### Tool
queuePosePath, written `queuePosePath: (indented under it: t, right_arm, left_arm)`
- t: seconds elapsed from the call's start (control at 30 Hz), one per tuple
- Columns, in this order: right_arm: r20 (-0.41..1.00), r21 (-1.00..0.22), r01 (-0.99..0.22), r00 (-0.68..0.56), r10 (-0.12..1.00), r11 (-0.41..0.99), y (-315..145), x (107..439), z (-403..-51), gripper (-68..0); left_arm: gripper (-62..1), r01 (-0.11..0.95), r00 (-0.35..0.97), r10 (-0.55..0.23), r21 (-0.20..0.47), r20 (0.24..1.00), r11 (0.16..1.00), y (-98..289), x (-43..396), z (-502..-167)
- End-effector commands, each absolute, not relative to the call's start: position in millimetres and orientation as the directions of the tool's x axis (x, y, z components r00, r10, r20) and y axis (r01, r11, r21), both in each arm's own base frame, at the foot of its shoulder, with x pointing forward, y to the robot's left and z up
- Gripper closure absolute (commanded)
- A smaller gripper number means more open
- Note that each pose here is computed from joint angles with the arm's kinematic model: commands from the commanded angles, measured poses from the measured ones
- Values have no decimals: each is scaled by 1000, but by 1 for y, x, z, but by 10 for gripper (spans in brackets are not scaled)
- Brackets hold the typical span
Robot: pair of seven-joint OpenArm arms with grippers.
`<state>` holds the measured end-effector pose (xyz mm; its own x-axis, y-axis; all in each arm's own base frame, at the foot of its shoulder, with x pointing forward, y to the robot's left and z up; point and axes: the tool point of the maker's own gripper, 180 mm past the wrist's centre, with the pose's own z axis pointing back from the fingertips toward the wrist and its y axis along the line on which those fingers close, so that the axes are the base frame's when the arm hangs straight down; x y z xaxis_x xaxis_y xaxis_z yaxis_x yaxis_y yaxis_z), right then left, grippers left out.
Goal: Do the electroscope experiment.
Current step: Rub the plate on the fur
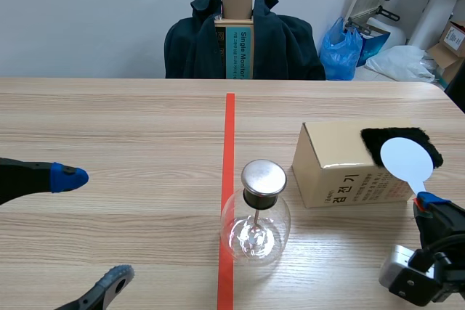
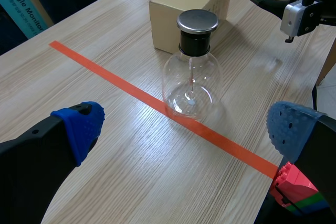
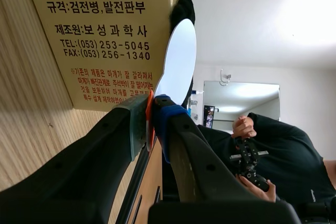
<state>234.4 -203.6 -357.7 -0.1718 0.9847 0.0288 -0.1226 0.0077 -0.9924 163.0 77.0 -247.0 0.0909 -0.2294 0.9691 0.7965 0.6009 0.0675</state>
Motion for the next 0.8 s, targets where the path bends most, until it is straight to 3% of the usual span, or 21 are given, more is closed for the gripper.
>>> queuePosePath:
  t: [0.0,0.43,0.77]
  right_arm:
    - [10,-995,-100,-174,985,-8,-207,237,-350,-8]
    - [-16,-996,-83,-135,991,-27,-225,239,-341,-8]
    - [-97,-985,154,-83,992,-84,-247,257,-252,-8]
  left_arm:
    - [-623,791,77,-201,63,977,609,75,165,-240]
    - [-623,791,77,-201,63,977,609,75,165,-241]
    - [-623,791,77,-201,63,977,609,75,165,-241]
